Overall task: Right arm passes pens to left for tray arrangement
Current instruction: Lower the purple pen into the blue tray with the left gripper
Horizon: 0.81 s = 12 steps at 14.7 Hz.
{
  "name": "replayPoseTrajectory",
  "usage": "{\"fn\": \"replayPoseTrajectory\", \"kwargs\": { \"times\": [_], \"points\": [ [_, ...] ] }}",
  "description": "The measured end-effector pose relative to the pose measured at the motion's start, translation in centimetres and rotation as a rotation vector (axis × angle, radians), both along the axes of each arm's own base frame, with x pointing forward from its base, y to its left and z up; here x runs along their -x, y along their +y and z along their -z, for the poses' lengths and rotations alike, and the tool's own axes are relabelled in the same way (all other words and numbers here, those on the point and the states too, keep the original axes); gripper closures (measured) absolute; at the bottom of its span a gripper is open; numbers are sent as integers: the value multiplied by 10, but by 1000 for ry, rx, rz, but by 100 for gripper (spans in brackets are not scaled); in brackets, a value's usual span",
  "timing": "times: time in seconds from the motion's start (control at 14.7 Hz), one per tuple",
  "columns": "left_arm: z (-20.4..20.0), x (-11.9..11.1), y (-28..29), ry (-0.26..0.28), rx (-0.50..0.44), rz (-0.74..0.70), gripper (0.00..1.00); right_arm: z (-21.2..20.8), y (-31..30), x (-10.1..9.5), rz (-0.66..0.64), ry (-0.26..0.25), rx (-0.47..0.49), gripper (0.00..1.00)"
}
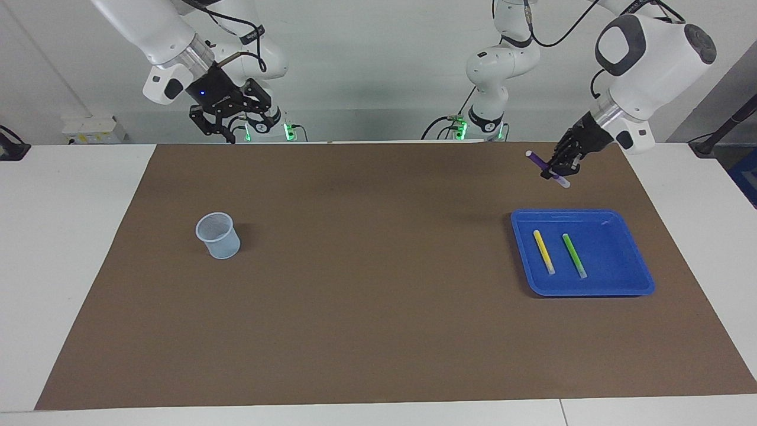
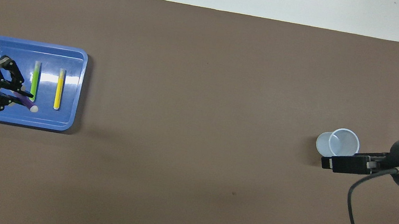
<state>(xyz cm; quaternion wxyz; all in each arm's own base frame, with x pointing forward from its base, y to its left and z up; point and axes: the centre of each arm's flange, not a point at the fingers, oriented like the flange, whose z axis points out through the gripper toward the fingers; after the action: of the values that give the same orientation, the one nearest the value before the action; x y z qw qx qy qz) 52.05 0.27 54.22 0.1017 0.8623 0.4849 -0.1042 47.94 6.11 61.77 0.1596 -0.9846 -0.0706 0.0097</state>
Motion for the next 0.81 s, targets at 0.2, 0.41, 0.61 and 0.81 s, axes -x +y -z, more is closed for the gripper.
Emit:
{"fn": "replayPoseTrajectory", "kwargs": {
  "times": [0.2,0.41,0.61,0.81],
  "points": [
    [13,2,45,-46,-70,180,82,-1,-11,-2,2,-21,90,0],
    [39,-6,75,-73,-145,392,82,0,-28,-6,15,-41,191,0],
    [70,-23,95,-98,-205,648,82,-1,-36,-8,18,-56,245,0],
    [102,-42,121,-148,-244,781,82,-2,-41,-12,30,-86,258,0]
  ]
}}
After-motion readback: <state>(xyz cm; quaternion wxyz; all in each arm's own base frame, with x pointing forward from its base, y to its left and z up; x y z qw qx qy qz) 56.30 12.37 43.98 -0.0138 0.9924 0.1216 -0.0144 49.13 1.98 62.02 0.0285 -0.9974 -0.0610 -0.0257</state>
